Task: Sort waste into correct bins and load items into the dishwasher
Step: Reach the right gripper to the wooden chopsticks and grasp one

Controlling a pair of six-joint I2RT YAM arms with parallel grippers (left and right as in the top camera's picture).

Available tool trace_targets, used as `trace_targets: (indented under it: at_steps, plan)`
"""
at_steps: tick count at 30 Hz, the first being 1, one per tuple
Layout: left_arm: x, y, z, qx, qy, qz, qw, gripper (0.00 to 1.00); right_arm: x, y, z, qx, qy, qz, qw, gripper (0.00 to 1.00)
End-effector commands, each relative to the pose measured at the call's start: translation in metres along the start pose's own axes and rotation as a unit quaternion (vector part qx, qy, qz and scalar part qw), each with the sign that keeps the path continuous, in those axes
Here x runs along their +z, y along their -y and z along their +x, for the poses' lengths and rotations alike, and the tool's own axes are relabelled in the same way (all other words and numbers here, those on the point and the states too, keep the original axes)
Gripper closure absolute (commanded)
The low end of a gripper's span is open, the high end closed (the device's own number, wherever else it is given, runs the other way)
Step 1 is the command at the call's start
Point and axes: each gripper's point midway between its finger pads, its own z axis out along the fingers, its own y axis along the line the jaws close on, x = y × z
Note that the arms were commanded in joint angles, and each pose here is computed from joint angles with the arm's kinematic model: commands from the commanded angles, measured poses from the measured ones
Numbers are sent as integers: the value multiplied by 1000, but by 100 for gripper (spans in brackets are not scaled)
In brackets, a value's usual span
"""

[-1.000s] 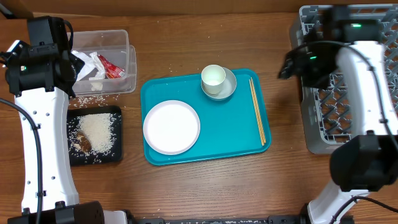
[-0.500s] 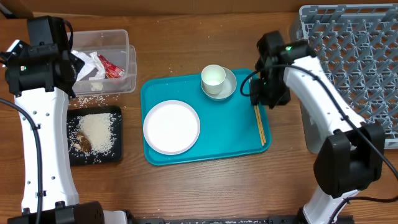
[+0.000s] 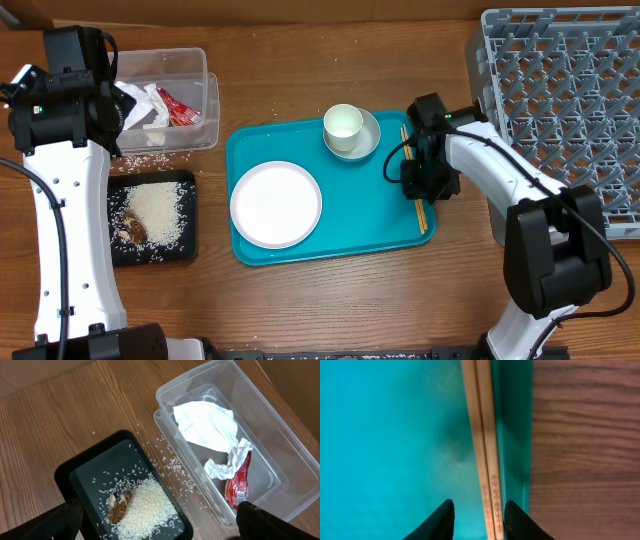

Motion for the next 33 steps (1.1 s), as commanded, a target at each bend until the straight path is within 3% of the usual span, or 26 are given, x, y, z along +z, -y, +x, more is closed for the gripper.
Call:
trace_targets:
  at_steps: [1, 11, 33]
  plan:
    - [3, 1, 1, -7, 0, -5, 1000, 0, -1, -2, 1, -17, 24, 28, 999, 66]
    - [3, 1, 1, -7, 0, -5, 1000, 1, 4, -5, -4, -30, 50, 60, 997, 65]
    - [3, 1, 1, -7, 0, -5, 1000, 0, 19, -12, -8, -27, 68, 37, 997, 68]
